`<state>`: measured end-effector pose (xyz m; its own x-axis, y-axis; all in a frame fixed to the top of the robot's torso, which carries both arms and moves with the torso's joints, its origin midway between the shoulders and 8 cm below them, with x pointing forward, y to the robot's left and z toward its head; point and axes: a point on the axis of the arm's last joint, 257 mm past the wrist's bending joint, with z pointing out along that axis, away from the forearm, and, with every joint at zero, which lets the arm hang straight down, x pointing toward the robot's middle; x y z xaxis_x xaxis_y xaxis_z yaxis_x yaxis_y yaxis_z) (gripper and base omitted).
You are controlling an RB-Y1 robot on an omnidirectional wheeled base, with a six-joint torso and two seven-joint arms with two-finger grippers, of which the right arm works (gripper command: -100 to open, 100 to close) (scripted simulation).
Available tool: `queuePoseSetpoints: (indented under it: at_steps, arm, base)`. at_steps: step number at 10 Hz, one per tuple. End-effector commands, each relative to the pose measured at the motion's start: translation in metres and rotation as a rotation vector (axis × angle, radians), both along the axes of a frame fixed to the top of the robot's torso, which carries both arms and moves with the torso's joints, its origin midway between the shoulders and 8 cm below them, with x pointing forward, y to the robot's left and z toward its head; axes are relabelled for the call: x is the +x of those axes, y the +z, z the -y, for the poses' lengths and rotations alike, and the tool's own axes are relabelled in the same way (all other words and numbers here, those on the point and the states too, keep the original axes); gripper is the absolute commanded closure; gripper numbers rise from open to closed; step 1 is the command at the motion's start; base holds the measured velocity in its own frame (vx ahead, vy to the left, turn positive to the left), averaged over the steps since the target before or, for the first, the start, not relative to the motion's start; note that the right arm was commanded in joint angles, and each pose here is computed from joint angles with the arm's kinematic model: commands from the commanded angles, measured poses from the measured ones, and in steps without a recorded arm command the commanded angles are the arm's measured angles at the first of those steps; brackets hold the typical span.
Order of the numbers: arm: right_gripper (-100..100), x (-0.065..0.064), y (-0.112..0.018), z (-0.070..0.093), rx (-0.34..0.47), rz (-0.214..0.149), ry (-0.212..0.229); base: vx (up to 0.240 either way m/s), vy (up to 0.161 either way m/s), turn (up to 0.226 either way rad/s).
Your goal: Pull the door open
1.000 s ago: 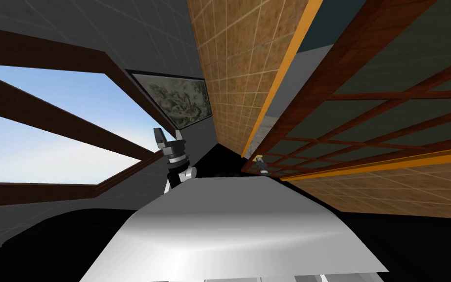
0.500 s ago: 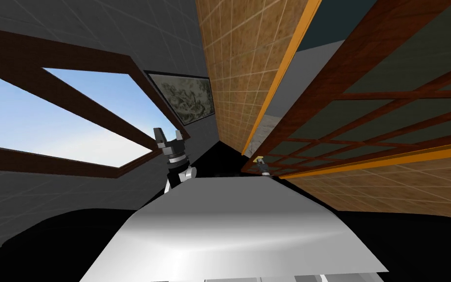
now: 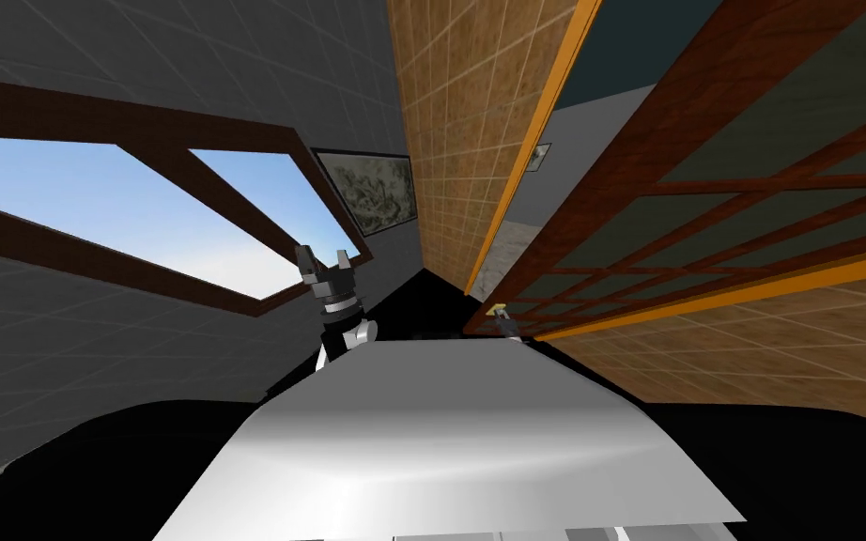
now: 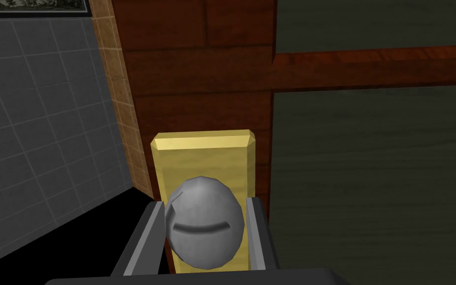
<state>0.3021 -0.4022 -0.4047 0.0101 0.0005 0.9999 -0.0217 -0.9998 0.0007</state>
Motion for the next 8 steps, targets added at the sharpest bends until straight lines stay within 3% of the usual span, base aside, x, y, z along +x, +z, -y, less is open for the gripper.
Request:
queuePoseSetpoints:
  at_steps: [1,8]
  arm:
    - [100,-0.005,0.001,0.001,-0.001,0.002,0.011]
    - [100,-0.028,0.004,0.004,0.000,0.009,0.060]
  base:
    - [-0.138,-0.025,0.139]
    - [-0.211,-0.058,0.146]
